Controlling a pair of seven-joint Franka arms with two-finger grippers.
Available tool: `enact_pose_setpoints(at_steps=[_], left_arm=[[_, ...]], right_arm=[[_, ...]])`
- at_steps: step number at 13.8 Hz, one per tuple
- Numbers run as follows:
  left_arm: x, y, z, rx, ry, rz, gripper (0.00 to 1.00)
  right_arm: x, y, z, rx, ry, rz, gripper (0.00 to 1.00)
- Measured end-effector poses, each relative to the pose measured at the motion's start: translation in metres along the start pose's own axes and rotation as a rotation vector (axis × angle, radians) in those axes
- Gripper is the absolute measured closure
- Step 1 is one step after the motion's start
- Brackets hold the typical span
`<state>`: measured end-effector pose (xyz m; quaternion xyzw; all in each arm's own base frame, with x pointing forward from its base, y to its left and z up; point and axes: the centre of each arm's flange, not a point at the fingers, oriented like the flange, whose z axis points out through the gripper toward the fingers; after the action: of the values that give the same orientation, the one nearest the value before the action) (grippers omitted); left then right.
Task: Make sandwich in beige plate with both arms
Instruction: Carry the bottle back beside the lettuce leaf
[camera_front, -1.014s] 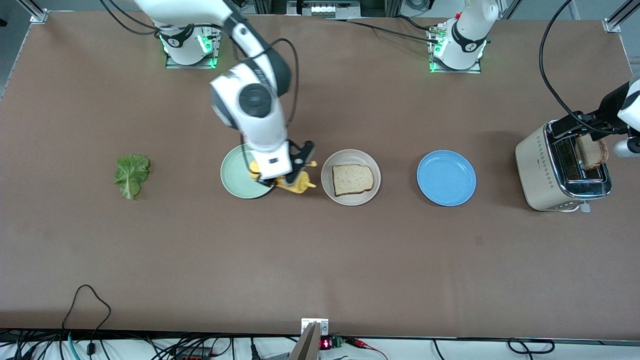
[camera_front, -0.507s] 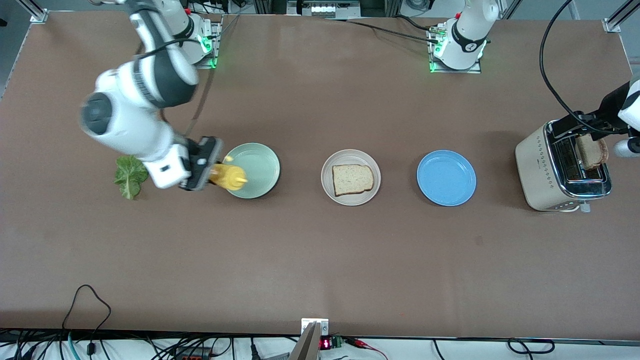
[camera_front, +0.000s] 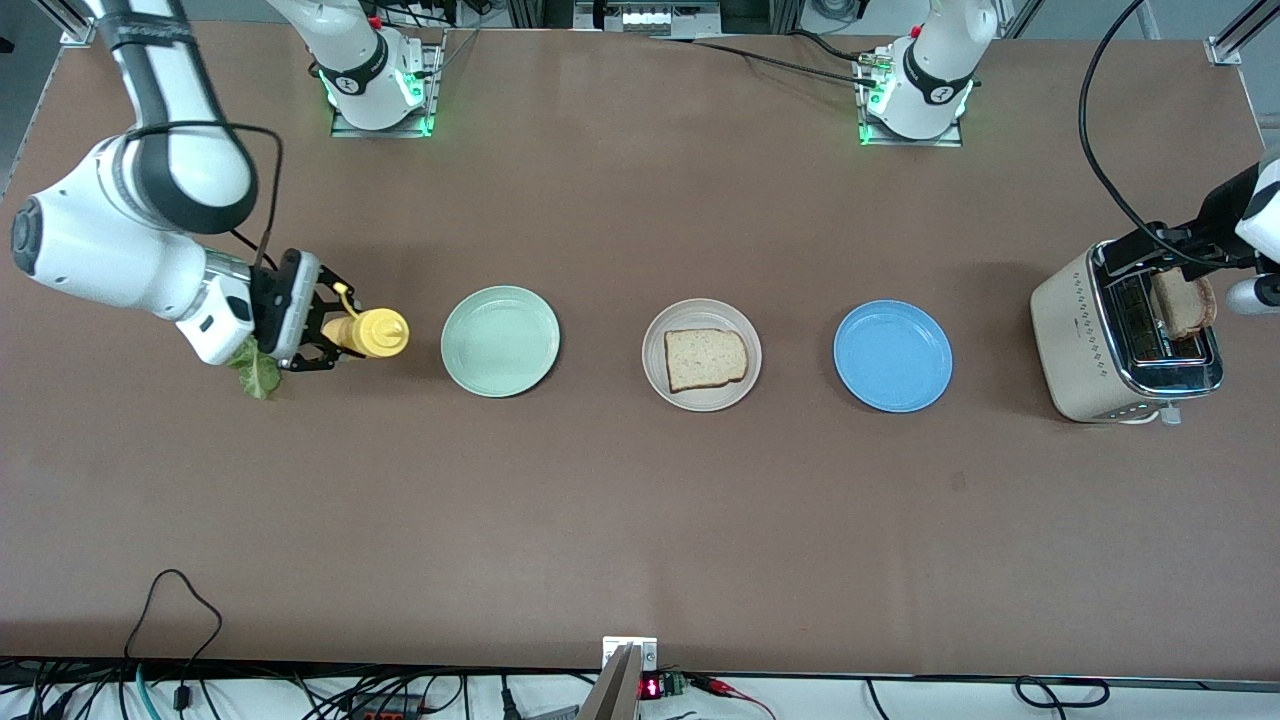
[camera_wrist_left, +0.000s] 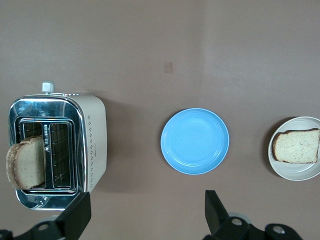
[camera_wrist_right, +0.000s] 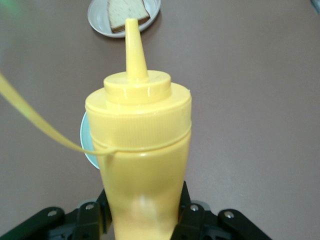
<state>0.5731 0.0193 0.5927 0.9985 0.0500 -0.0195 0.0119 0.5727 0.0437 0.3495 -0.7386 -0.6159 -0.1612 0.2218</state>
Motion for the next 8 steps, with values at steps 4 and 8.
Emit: enact_pose_setpoints(at_steps=[4, 8], left_arm=[[0.000, 0.000, 0.000, 0.000, 0.000, 0.000, 0.00], [0.000, 0.000, 0.000, 0.000, -0.001, 0.000, 0.00]], right_arm=[[-0.072, -0.007, 0.019, 0.007, 0.179, -0.083, 0.48], [-0.112, -0.005, 0.049, -0.004, 0.277, -0.163, 0.48]])
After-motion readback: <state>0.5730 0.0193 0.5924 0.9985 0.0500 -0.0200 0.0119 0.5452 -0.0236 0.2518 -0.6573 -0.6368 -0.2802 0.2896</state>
